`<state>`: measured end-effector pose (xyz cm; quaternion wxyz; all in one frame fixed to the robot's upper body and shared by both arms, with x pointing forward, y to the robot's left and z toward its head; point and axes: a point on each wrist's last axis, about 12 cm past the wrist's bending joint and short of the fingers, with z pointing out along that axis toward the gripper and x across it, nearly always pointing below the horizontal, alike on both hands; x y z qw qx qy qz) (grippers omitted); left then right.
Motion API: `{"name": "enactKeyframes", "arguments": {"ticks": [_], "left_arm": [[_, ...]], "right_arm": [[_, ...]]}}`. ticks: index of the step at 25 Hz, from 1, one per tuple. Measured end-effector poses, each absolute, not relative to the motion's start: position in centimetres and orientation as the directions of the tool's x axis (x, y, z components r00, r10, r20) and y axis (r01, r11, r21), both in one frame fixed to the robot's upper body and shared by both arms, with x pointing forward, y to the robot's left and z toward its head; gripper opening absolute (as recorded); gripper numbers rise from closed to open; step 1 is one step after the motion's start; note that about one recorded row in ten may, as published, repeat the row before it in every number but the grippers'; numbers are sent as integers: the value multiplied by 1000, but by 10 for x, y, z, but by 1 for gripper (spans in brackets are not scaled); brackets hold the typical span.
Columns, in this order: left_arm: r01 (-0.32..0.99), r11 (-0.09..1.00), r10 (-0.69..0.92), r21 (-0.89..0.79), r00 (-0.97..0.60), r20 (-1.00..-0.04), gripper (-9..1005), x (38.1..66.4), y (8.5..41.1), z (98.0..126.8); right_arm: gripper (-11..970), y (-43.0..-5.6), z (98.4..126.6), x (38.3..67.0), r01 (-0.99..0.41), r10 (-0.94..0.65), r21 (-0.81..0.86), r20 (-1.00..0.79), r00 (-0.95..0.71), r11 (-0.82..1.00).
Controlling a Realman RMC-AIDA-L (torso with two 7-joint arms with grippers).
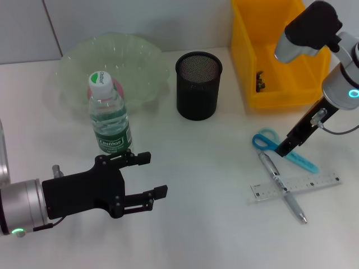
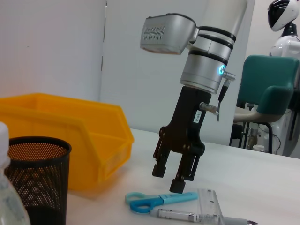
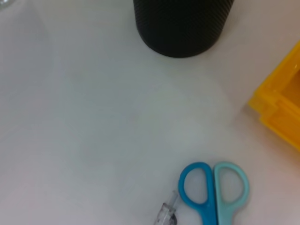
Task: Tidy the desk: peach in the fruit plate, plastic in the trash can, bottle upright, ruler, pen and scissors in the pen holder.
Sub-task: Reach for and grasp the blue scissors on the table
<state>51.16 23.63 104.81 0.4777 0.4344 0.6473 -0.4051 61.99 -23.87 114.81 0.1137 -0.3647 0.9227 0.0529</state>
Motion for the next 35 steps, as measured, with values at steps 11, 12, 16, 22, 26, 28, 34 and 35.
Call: {"name": "enactKeyframes", "arguments": {"ticks": [11,12,16,22,26,28,34,35], "left_arm": [[946,304,180,-117,-177,-968,793,513,237,1048],[945,304,180,-117,-178,-967,793,513,237,1048],[945,306,181,-118,-180,-967,793,513,238,1047],[944,306,181,-119,-180,-967,793,512,238,1047],[944,306,180,-120,-181,-967,793,512,238,1047],[944,307,180,-122,-183,-967,793,512,238,1047],[944,306,180,-121,-183,-967,793,512,238,1047],[944,306,180,-122,-183,-967,793,512,237,1047]], "right_arm": [[676,-241,1135,621,-678,-658,3,-238,-714,735],[676,-241,1134,621,-678,-659,0,-237,-714,735],[675,-242,1130,622,-675,-658,-8,-232,-716,738],[673,-240,1128,623,-677,-660,-6,-229,-715,736],[672,-239,1126,623,-679,-663,-5,-226,-714,734],[672,-239,1126,623,-680,-663,-5,-225,-714,733],[670,-239,1126,623,-680,-664,-6,-225,-713,733],[670,-239,1125,623,-681,-664,-4,-223,-713,732]]}}
